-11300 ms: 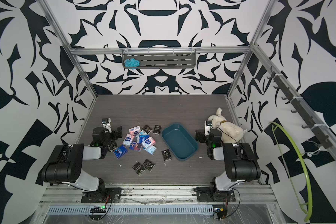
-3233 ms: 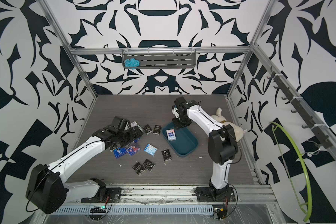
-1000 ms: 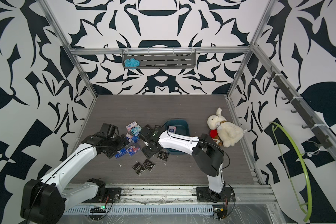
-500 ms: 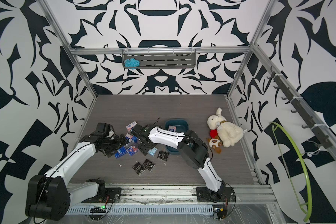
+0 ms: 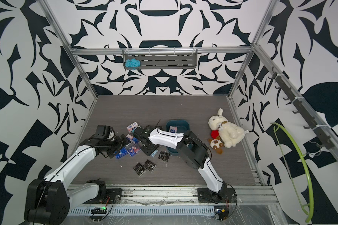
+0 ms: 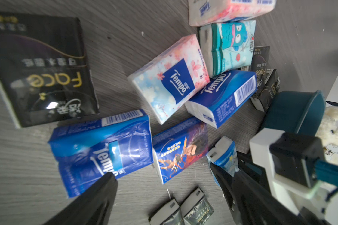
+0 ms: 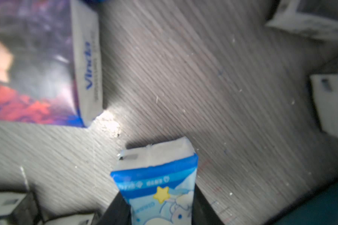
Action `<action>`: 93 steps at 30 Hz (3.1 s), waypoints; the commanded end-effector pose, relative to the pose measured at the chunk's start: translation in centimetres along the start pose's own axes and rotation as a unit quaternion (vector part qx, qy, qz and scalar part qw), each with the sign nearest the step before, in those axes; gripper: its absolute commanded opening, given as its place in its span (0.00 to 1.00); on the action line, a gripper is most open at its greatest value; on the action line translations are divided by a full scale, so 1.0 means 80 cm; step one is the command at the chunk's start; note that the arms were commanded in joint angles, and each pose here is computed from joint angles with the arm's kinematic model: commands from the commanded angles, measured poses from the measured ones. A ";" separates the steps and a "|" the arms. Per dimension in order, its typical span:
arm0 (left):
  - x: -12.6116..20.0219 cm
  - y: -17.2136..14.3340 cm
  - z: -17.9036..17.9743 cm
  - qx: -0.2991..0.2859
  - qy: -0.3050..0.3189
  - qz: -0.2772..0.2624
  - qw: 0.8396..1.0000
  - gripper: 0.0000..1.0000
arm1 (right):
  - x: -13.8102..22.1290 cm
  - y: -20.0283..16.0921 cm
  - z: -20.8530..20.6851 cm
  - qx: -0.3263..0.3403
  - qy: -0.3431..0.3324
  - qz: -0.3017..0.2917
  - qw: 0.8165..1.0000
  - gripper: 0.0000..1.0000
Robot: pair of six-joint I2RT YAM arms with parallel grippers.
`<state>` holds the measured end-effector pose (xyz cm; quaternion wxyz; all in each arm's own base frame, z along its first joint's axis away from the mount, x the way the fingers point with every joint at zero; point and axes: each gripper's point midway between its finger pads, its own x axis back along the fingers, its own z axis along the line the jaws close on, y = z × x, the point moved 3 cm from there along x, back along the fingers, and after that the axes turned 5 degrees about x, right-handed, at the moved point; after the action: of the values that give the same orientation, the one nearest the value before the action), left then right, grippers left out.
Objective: Put the pocket tissues into the storage box
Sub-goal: Pick up the pocket tissues from the center of the board, then place the pocket tissues in the storage box, then pick up the pocket tissues from the center of the board.
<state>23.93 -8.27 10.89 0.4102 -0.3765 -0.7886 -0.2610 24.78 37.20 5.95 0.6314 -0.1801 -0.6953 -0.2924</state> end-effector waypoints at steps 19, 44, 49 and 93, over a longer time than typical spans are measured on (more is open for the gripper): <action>-0.008 0.013 -0.053 -0.033 -0.033 0.024 0.999 0.99 | 0.143 -0.033 -0.162 -0.287 -0.066 -0.087 0.952 0.35; -0.022 0.005 -0.064 -0.012 -0.011 0.013 1.000 0.99 | 0.065 -0.076 -0.291 -0.344 -0.170 0.019 0.923 0.31; -0.018 0.005 -0.062 -0.015 -0.006 0.009 1.000 0.99 | 0.049 -0.064 -0.287 -0.358 -0.140 -0.001 0.923 0.31; 0.007 -0.009 -0.009 -0.028 0.016 -0.035 0.999 0.99 | 0.105 0.039 -0.021 -0.190 -0.028 -0.122 0.974 0.65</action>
<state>23.84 -10.28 12.32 0.3872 -0.3769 -0.7892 -0.2919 26.70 34.87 13.79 0.5208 -0.2479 -0.6707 -0.4664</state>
